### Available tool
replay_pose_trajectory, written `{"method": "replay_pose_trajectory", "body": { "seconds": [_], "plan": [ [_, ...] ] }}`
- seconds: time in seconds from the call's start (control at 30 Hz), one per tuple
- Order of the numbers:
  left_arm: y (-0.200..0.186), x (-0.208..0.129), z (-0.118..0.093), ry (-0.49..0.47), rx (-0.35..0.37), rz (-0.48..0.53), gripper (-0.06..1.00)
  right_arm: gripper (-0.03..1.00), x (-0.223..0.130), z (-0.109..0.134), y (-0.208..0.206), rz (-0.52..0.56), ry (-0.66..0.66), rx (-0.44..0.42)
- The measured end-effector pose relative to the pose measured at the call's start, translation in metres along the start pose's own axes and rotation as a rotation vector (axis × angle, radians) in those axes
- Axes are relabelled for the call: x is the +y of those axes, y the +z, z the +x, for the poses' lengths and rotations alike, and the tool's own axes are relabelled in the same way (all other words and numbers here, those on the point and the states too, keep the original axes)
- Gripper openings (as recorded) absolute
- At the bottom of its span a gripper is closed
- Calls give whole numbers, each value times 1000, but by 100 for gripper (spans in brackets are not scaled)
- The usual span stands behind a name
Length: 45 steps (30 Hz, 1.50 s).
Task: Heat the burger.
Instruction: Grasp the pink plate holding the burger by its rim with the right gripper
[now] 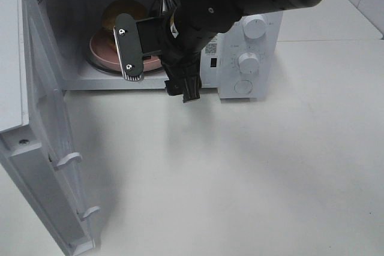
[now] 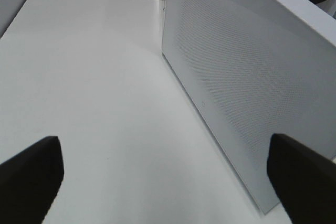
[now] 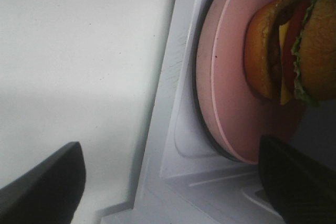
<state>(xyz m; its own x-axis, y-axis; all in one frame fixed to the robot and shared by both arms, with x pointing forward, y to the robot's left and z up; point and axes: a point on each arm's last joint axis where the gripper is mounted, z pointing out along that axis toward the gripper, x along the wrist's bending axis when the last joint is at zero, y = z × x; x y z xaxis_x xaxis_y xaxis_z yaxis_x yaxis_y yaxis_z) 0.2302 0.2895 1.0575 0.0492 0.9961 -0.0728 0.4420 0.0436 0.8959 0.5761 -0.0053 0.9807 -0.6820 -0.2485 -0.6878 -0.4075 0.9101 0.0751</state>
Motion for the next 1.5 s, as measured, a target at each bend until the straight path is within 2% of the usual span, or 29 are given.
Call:
{"method": "replay_pose_trajectory", "body": {
  "seconds": [0.73, 1.03, 1.23, 1.5],
  "plan": [
    [0, 0, 0, 0, 0, 0, 97, 80, 13, -6, 64, 4, 9, 2],
    [0, 0, 0, 0, 0, 0, 97, 79, 17, -11, 79, 1, 13, -14],
    [0, 0, 0, 0, 0, 0, 97, 79, 18, -8, 94, 23, 15, 8],
    [0, 0, 0, 0, 0, 0, 97, 79, 18, -16, 103, 23, 31, -17]
  ]
}}
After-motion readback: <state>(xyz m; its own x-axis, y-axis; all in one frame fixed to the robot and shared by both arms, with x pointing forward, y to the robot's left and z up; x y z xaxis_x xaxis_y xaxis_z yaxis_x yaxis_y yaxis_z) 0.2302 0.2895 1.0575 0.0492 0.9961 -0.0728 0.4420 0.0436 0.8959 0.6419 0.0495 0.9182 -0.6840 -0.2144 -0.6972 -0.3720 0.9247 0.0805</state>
